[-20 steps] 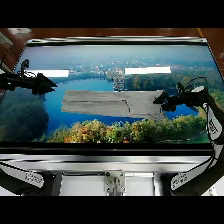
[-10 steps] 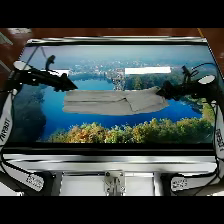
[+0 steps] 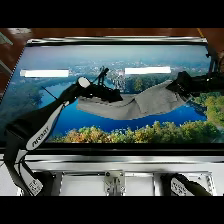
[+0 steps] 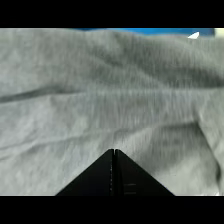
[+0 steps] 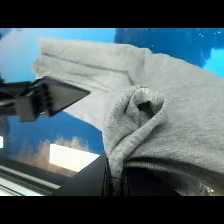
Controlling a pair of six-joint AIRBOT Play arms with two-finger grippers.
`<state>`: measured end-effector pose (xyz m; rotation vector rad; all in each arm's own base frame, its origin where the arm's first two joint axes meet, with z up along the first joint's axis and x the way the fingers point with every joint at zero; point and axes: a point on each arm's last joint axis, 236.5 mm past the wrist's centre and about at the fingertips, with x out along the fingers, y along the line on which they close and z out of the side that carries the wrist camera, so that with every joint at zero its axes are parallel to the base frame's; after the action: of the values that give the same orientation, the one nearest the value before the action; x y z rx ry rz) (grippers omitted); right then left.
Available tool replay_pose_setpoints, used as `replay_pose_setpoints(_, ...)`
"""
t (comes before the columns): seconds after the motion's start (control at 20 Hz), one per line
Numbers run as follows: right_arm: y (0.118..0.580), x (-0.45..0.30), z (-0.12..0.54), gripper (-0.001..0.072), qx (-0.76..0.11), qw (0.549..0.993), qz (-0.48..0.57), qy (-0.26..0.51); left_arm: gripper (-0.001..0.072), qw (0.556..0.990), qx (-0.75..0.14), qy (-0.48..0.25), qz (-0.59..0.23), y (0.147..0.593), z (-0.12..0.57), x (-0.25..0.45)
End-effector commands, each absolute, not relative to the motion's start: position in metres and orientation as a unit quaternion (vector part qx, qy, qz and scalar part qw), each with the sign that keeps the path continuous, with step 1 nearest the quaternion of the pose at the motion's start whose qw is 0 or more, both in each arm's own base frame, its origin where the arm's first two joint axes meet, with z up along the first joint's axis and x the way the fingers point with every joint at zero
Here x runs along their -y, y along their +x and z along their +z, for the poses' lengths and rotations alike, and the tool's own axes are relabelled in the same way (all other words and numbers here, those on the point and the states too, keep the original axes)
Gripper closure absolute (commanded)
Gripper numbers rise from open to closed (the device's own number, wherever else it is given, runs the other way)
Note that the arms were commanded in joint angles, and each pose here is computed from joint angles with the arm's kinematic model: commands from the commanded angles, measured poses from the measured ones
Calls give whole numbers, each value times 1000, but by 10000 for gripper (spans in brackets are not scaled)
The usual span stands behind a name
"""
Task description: Fold the shirts.
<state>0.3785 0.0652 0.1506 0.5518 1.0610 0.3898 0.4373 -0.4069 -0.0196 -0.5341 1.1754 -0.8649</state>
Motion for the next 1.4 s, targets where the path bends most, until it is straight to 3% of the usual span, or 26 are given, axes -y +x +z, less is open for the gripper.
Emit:
replay_pose_setpoints(0.0, 347, -64, 166, 653, -510, 808, 168, 244, 670, 687, -532, -299, -394, 421, -34, 456)
replay_pose_setpoints(0.25, 345, -59, 165, 652, -510, 812, 157, 235, 670, 603, -585, -318, -439, 354, -55, 508)
replay_pose_setpoints(0.4, 347, -58, 165, 653, -508, 814, 153, 235, 671, 595, -587, -334, -437, 355, -57, 510)
replay_pose_setpoints(0.6, 370, -67, 168, 653, -485, 814, 169, 273, 673, 651, -528, -351, -418, 433, -18, 445)
replay_pose_setpoints(0.9, 424, -182, 141, 653, -457, 808, 253, 273, 673, 789, -357, -365, -342, 547, 133, 232)
replay_pose_setpoints(1.1, 430, -285, 60, 652, -503, 773, 280, 266, 672, 842, -262, -361, -303, 539, 231, 114)
replay_pose_setpoints(1.3, 422, -351, -19, 643, -558, 712, 269, 331, 672, 865, -229, -334, -297, 503, 282, 68)
replay_pose_setpoints(1.35, 422, -360, -32, 547, -566, 697, 261, 355, 672, 870, -229, -323, -295, 497, 285, 65)
